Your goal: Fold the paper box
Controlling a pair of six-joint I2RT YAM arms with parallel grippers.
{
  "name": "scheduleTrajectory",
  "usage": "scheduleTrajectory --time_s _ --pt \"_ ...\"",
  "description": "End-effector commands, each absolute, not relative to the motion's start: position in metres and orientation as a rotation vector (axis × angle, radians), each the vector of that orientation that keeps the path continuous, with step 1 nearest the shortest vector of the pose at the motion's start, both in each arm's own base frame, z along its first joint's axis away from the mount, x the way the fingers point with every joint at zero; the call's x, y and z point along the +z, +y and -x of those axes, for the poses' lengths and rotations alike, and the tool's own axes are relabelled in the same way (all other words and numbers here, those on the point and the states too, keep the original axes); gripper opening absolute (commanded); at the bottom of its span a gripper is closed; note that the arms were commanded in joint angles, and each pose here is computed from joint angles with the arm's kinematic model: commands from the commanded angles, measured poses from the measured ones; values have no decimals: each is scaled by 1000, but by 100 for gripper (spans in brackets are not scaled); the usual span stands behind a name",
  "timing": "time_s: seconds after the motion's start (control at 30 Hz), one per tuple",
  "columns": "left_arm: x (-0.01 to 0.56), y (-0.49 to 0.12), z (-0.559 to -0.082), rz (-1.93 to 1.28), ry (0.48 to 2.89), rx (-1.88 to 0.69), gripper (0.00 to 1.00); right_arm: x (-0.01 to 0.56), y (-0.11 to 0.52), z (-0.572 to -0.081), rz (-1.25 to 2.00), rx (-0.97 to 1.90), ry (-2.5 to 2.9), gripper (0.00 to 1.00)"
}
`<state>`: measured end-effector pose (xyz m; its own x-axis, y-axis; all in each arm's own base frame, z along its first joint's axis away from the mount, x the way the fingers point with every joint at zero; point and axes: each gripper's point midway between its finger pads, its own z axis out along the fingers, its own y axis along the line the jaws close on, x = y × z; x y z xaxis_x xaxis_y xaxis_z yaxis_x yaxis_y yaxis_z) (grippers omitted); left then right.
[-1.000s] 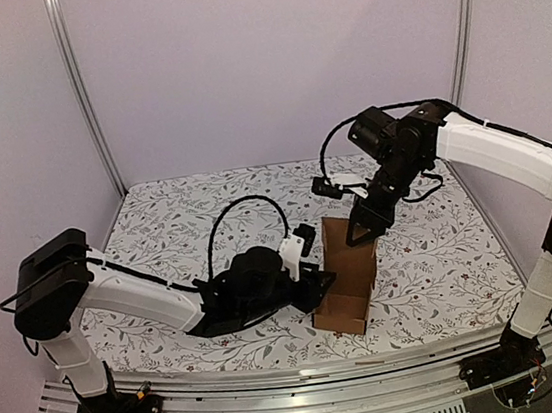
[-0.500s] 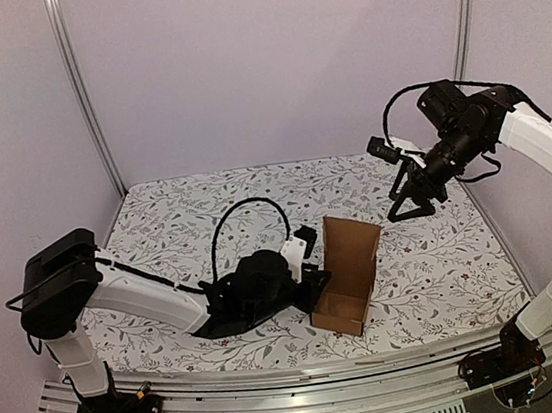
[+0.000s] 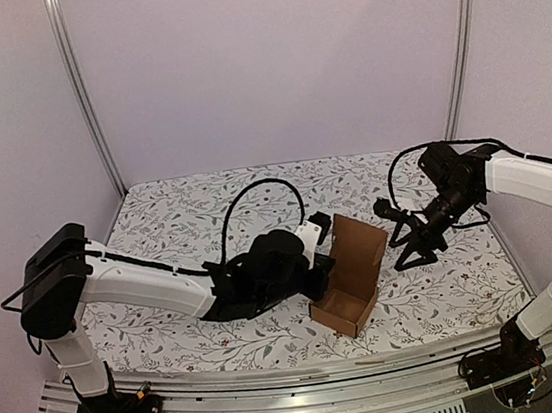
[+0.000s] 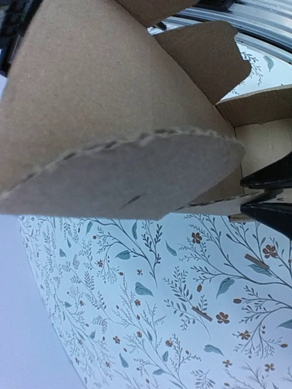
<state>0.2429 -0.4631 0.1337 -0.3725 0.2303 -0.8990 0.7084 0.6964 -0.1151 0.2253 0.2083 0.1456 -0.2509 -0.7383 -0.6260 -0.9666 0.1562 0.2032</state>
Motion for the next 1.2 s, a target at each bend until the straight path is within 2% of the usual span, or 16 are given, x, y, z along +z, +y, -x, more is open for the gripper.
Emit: scheduleTrajectory --time_s 0.0,0.27,0.47,0.63,0.93,1.17 --pt "128 -465 -239 -768 1957 -584 8 144 229 -239 1636 838 1956 69" --pt "126 -464 -236 -755 1945 -616 1 130 248 -228 1691 850 1978 63" --pt "129 -457 -236 -724 1938 -621 0 129 242 -221 1707 807 2002 67" --pt "143 -428 -256 -586 1886 -489 0 148 243 -221 1682 779 1917 74" --pt "149 -402 -284 -563 1790 -435 0 156 276 -262 1605 821 1848 74" --pt "161 -399 -291 -520 1786 -469 0 144 287 -283 1592 800 1862 69"
